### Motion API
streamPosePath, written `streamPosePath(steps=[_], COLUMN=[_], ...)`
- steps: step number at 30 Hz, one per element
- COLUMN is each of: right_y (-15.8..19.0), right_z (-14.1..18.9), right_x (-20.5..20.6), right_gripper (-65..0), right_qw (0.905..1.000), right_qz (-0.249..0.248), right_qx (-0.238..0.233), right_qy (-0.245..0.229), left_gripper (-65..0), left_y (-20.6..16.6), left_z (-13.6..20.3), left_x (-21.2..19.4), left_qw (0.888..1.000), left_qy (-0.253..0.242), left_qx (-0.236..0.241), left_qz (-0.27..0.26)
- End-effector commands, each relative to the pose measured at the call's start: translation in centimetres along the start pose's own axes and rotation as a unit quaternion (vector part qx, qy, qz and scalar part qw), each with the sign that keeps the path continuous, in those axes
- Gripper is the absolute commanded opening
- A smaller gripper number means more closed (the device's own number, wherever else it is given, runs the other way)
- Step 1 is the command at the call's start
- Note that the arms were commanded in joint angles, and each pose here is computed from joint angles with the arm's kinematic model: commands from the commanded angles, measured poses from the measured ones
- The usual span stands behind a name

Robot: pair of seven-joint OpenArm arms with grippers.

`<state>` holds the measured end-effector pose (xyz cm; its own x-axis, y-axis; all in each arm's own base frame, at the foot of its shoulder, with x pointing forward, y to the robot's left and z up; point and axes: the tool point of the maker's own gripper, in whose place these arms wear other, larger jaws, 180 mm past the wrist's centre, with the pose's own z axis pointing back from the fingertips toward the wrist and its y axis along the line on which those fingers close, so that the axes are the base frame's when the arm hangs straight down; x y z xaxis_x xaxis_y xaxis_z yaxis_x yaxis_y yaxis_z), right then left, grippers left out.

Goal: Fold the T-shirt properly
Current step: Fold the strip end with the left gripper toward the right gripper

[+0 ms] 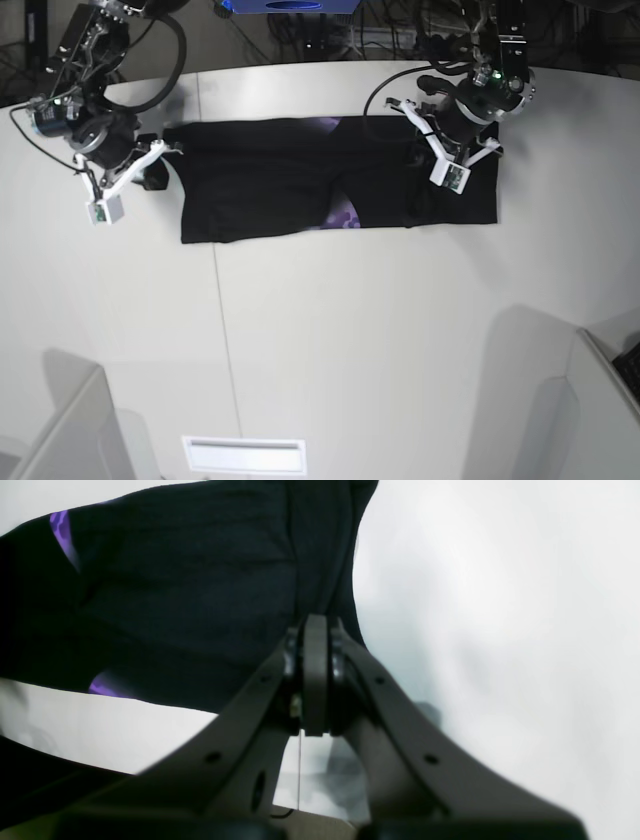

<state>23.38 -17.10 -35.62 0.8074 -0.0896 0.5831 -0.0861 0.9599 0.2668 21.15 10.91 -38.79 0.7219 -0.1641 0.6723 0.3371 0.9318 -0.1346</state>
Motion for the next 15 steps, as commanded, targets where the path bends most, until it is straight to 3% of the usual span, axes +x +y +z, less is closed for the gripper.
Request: streamPosePath(steps=[1, 15], right_y=[0.1, 0.0], right_z=[0.3, 0.1], right_x=[1.1, 0.8], right_gripper=[-65.0, -65.0], right_qw=[0.9998, 0.9999], right_qz=[0.006, 0.001], right_qx=[0.003, 0.003], right_qy=[-0.02, -0.016], left_gripper=[-65.0, -65.0], left_y=[-0.6, -4.1], left_z=[0.1, -1.4], left_x=[1.2, 1.5], left_qw=[1.0, 0.999], left_qy=[-0.022, -0.016], left_qx=[-0.006, -0.043], left_qz=[0.0, 0.005])
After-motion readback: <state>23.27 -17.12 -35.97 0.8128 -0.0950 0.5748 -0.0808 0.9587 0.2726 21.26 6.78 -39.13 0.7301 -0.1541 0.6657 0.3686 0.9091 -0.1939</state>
